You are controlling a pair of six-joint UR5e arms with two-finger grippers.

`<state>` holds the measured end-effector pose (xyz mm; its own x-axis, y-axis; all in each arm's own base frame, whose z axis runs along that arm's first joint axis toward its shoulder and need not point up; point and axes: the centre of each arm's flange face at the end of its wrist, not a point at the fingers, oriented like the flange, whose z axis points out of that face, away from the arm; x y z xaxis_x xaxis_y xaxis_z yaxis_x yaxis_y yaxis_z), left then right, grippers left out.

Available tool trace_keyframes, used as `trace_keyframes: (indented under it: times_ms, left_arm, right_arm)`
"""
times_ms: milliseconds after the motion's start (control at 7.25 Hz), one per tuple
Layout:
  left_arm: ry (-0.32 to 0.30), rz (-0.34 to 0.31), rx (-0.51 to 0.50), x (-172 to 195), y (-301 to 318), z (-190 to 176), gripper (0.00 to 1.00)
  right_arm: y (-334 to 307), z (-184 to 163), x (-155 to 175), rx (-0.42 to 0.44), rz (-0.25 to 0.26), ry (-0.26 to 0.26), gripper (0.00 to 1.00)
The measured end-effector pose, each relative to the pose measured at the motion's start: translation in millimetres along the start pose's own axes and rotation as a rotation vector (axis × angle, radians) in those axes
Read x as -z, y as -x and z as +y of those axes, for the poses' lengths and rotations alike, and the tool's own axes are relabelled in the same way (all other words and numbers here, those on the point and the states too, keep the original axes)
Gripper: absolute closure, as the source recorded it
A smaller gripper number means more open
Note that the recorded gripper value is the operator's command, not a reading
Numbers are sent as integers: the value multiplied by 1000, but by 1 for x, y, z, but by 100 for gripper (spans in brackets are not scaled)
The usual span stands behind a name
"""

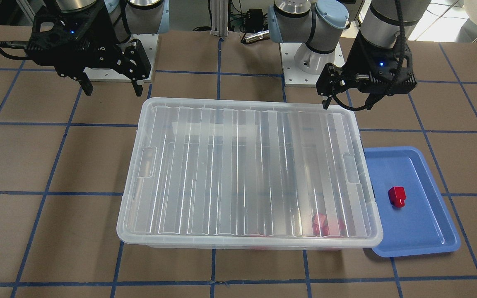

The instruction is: Place red block in blue tray from box

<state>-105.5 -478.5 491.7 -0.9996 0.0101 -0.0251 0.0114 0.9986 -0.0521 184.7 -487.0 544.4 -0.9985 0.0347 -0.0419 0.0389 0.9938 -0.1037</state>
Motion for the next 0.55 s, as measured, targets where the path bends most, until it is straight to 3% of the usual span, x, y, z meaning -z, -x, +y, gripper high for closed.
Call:
trace_keyframes:
  times_ms: [552]
  left_arm:
    - [5,-1,2,3,-1,-1,0]
  right_arm:
    - [0,-1,0,4,2,2,0]
